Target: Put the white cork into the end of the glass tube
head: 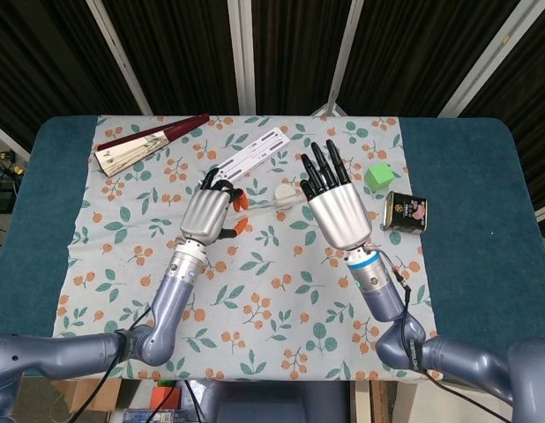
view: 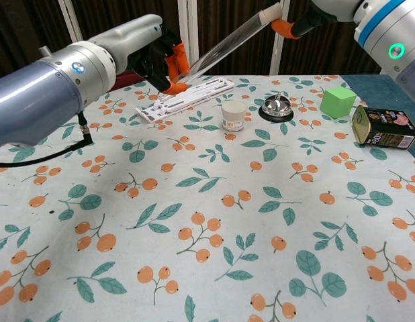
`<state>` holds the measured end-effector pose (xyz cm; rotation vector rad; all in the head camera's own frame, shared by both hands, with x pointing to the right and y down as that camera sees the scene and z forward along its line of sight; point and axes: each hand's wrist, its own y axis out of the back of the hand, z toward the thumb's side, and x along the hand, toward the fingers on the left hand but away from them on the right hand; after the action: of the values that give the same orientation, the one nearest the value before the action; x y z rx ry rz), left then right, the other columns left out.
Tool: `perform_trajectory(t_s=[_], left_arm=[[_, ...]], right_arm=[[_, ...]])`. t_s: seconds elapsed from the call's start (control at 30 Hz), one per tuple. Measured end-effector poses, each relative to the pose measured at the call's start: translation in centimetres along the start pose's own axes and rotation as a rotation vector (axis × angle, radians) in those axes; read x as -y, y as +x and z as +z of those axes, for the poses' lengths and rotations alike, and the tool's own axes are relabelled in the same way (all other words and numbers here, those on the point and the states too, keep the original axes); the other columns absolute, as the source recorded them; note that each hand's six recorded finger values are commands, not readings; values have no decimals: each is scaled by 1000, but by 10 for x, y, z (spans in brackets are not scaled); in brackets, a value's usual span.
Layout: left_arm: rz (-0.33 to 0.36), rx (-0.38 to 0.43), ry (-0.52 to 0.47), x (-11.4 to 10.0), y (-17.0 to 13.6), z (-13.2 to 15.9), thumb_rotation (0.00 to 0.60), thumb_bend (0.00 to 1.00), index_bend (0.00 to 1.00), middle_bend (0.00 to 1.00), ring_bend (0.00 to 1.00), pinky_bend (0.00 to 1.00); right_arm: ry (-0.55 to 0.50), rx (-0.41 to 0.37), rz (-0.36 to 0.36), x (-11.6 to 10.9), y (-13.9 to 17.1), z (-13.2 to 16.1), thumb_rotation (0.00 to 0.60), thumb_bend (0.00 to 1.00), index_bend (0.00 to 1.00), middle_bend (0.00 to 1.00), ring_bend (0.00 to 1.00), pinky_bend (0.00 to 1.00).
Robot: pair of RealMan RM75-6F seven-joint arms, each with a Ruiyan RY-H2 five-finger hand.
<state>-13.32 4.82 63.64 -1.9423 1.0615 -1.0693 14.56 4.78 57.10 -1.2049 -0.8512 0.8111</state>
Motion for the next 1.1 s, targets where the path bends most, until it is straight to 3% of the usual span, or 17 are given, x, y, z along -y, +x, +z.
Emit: perform_trajectory(t_s=[0.83,0.97,1.1], left_arm=[[8,-2,-11,0,1,8,600,542,705,767,263,0],[11,-3,-16,-1,2,9,600,542,706,769,263,0],[12,-2,-21,-1,2,10,600,542,708,771,264,0]], right_arm=[[1,-6,-6,-3,2,1,600,362,766,245,0,0],[3,-6,-4,-3,3,0,600,360,672,243,0,0],[8,-12,-3,-3,4,0,600,360,477,212,0,0]])
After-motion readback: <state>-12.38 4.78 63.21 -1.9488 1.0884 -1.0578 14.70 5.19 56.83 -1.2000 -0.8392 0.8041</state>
